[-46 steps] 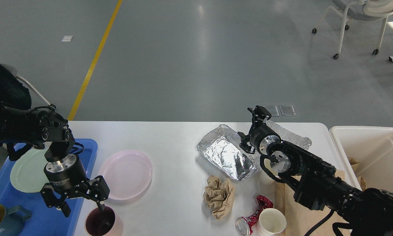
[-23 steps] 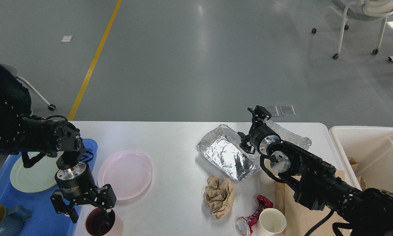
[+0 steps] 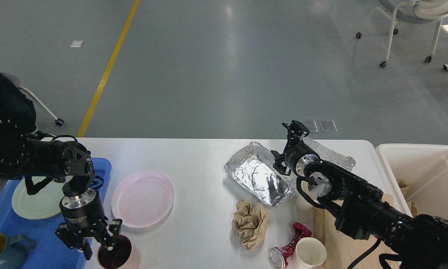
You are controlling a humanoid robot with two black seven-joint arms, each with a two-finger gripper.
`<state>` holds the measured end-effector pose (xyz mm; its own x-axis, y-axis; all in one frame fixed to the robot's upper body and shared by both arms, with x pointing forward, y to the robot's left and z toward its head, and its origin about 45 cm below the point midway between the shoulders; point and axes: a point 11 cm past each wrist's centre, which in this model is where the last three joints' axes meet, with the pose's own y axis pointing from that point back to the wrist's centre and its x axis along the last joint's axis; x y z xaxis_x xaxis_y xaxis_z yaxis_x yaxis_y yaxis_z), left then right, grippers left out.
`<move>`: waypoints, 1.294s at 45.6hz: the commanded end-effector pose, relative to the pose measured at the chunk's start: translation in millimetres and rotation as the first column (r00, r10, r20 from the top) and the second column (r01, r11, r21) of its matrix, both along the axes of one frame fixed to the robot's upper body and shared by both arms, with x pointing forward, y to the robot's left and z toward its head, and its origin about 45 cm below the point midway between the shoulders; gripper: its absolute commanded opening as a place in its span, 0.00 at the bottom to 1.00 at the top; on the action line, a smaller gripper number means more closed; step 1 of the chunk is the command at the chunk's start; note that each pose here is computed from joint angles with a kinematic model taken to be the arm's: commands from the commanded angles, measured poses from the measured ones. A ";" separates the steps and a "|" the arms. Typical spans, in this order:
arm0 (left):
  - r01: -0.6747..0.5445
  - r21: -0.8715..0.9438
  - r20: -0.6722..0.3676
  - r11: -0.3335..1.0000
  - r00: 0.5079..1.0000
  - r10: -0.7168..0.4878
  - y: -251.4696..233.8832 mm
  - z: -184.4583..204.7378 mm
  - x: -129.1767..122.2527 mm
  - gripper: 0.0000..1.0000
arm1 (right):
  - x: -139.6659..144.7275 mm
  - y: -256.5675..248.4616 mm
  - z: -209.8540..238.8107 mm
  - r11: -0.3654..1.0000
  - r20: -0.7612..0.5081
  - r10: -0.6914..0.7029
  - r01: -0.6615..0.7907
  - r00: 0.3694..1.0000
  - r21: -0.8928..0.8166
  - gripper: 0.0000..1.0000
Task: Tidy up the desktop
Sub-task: 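Lift the dark red cup and carry it onto the blue tray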
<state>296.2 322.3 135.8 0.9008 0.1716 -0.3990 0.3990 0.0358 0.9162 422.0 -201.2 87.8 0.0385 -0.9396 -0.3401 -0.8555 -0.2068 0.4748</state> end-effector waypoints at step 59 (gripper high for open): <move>0.036 -0.066 0.093 0.997 0.995 -0.030 -37.5 17.0 30.6 0.00 | 0.0 0.0 0.0 1.000 0.000 0.000 0.000 1.000 0.000 1.00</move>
